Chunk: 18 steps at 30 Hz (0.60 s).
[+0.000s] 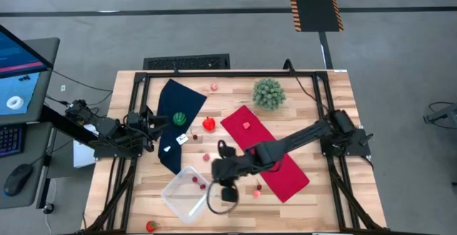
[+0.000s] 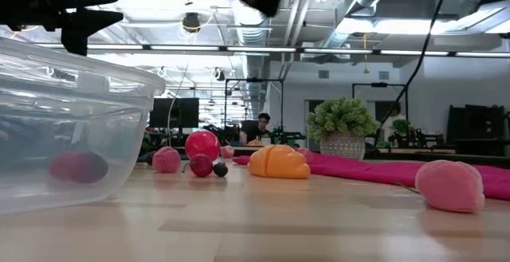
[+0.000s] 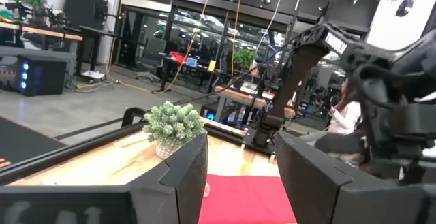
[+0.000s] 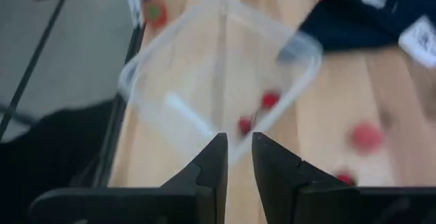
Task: Pick and placing Produce into tupperware
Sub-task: Put the peach into the transparent bin
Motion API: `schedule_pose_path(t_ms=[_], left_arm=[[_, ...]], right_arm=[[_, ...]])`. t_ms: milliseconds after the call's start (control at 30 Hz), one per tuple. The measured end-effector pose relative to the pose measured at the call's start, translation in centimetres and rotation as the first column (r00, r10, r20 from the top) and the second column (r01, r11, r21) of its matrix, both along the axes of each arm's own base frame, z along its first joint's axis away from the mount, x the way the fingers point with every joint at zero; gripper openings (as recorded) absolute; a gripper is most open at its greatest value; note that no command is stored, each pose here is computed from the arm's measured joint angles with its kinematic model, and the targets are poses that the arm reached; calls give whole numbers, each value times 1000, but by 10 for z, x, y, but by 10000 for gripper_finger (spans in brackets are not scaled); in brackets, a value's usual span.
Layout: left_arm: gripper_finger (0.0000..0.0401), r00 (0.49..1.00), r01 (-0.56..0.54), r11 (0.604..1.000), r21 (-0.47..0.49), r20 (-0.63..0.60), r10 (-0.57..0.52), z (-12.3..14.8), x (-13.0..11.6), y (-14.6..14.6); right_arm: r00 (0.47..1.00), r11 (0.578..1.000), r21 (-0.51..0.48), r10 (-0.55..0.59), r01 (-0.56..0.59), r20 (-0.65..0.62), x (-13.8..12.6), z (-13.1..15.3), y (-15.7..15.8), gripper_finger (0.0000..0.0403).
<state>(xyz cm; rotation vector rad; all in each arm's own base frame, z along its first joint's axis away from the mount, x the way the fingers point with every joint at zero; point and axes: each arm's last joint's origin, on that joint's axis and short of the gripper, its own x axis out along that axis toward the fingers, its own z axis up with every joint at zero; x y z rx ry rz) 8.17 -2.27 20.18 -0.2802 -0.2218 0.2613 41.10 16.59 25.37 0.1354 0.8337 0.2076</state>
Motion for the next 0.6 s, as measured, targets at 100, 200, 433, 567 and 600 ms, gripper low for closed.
schedule_pose_path(t_ms=[100,200,433,567,600], left_arm=[[162,1000,0,1000,0,0,0,0,0,0],[162,1000,0,1000,0,0,0,0,0,0],[162,1000,-4,1000,-13,4,4,0,0,0],[162,1000,-3,1000,-20,6,4,0,0,0],[162,1000,-3,1000,-20,6,3,0,0,0]], right_arm=[[991,999,-6,-32,32,-128,-19,0,8,92],[950,993,-58,-115,103,-290,-38,-7,12,96],[885,975,-131,-218,179,-413,-58,-22,33,167],[870,975,-154,-214,161,-444,-63,-34,46,225],[866,973,-163,-221,164,-449,-63,-37,48,236]])
